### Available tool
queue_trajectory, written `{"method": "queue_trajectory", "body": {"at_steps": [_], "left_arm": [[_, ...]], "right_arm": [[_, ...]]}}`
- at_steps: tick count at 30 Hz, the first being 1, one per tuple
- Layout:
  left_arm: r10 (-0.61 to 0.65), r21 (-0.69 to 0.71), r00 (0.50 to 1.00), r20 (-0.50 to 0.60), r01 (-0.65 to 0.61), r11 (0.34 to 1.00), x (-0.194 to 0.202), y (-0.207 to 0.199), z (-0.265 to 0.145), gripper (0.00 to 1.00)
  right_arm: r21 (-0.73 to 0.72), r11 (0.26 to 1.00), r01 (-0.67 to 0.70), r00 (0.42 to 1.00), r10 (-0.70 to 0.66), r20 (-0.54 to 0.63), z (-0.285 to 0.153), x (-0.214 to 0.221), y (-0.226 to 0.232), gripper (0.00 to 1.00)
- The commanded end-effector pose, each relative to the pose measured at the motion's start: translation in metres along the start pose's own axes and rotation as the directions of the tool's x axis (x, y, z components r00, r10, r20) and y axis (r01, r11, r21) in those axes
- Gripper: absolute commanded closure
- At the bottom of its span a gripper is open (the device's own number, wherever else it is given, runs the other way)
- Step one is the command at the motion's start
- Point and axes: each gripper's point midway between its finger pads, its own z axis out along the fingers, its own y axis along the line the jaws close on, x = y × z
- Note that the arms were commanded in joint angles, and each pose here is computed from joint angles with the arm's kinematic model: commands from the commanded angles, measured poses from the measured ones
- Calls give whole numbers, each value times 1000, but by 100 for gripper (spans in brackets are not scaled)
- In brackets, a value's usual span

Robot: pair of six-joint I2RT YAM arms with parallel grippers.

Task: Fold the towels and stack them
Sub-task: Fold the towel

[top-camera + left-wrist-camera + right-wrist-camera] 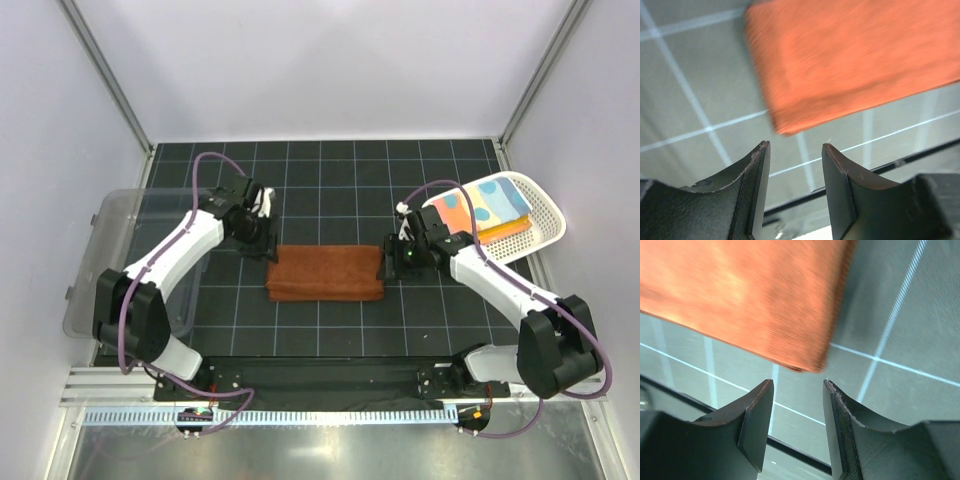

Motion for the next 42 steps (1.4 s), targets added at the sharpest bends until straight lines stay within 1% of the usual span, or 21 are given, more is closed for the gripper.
{"method": "queue_trajectory", "body": {"at_steps": [1,2,3,5,6,8,10,12,14,17,20,22,24,26,27,28,30,32,38,40,42], "left_arm": [[-60,183,997,55,49,982,-14,-39,-7,52],[-119,237,992,33,108,965,-12,-50,-2,54],[-143,284,990,19,131,950,-6,-55,12,55],[-189,246,982,-32,191,950,8,-51,31,56],[-200,192,979,-45,205,960,18,-40,41,56],[-216,111,973,-76,223,968,33,-26,54,58],[-219,79,971,-95,226,971,47,-18,64,59],[-223,71,968,-110,232,970,56,-18,68,61],[-224,52,968,-112,230,972,65,-15,73,61],[-231,42,967,-111,236,971,70,-14,74,61],[-235,56,965,-113,242,969,68,-18,67,62],[-238,97,969,-57,243,965,55,-27,49,62],[-240,86,971,13,238,967,40,-27,30,60],[-244,42,965,94,241,970,26,-20,11,54],[-243,-31,959,146,250,968,19,-7,5,52],[-249,-56,954,169,262,964,17,-1,2,49],[-279,-64,939,200,296,953,14,5,5,48],[-321,-58,927,196,337,940,16,7,14,48],[-364,-94,921,140,378,921,33,16,44,49],[-385,-85,911,149,400,913,32,16,51,49],[-401,-72,908,119,410,909,40,14,59,49]], "right_arm": [[-103,993,-63,995,71,70,-10,-22,30,50],[-117,991,-69,993,80,88,-5,-28,32,51],[-114,988,-101,990,111,84,-1,-28,31,54],[-47,989,-143,986,146,85,9,-27,19,54],[-25,984,-176,981,178,76,13,-23,14,53],[10,980,-201,977,200,70,23,-12,6,52],[17,976,-218,974,217,71,30,-6,3,53],[38,974,-222,974,221,42,40,12,-5,57],[57,973,-225,974,223,41,45,19,-11,58],[80,972,-222,975,221,20,50,30,-19,58],[89,973,-214,977,212,24,47,27,-19,57],[89,974,-208,978,205,37,38,24,-17,57],[81,975,-208,977,204,55,30,16,-12,56],[79,974,-213,976,207,69,21,10,-9,55],[79,971,-224,973,219,73,18,9,-7,55],[87,968,-234,971,228,78,16,8,-8,54],[81,963,-257,963,249,101,12,2,-5,52],[88,959,-271,959,260,117,13,-4,-5,50],[109,948,-297,952,286,111,24,-13,-6,50],[118,945,-307,950,296,100,31,-10,-8,50],[107,940,-325,944,317,85,37,-3,-9,51]]}}
